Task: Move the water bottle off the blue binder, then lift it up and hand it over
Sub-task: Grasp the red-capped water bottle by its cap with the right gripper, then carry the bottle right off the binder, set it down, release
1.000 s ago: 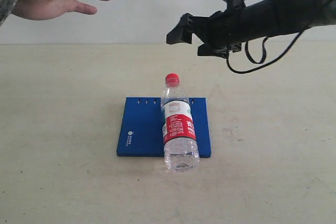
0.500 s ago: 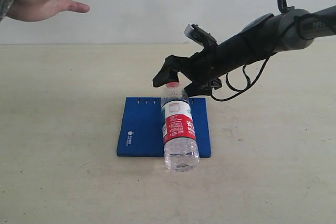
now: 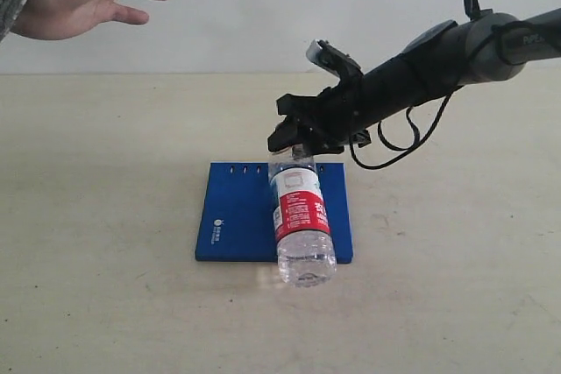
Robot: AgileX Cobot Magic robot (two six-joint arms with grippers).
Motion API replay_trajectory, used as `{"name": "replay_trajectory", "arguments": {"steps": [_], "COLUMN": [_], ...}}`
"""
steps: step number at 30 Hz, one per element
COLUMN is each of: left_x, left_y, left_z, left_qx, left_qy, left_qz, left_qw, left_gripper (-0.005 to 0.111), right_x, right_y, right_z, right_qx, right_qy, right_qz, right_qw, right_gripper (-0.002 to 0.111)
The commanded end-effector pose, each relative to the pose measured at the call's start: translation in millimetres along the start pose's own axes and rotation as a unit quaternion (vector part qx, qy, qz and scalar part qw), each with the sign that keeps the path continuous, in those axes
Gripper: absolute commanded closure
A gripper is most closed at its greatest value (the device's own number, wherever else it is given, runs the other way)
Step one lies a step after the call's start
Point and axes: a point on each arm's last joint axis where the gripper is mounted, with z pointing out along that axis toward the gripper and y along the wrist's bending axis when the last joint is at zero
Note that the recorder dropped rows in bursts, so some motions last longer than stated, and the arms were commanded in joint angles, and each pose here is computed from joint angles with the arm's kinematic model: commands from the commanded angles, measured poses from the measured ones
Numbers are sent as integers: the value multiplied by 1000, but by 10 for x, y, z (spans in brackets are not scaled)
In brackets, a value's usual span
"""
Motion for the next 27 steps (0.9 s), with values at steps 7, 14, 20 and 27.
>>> {"name": "replay_trajectory", "arguments": {"steps": [7,14,20,27], "left_x": [6,6,6,6], "left_y": [-5,-5,-5,-5], "left_z": [2,2,2,2], "left_qx": [4,4,4,4], "left_qy": [-1,-1,-1,-1], "left_qz": [-3,-3,-2,-3], "left_qw": [1000,1000,1000,1000], "left_gripper": [102,102,102,102], "right_x": [-390,-422,-369,-300], "right_y": [-35,-251,-444,-379], "right_z": [-1212,-2023,-2199,-2176], "right_qx": [75,140,172,140], "right_qy": [-89,-130,-120,-83], "right_qz": [-205,-246,-241,-266], "right_qw": [972,950,948,950], "right_gripper": [108,108,108,50]}}
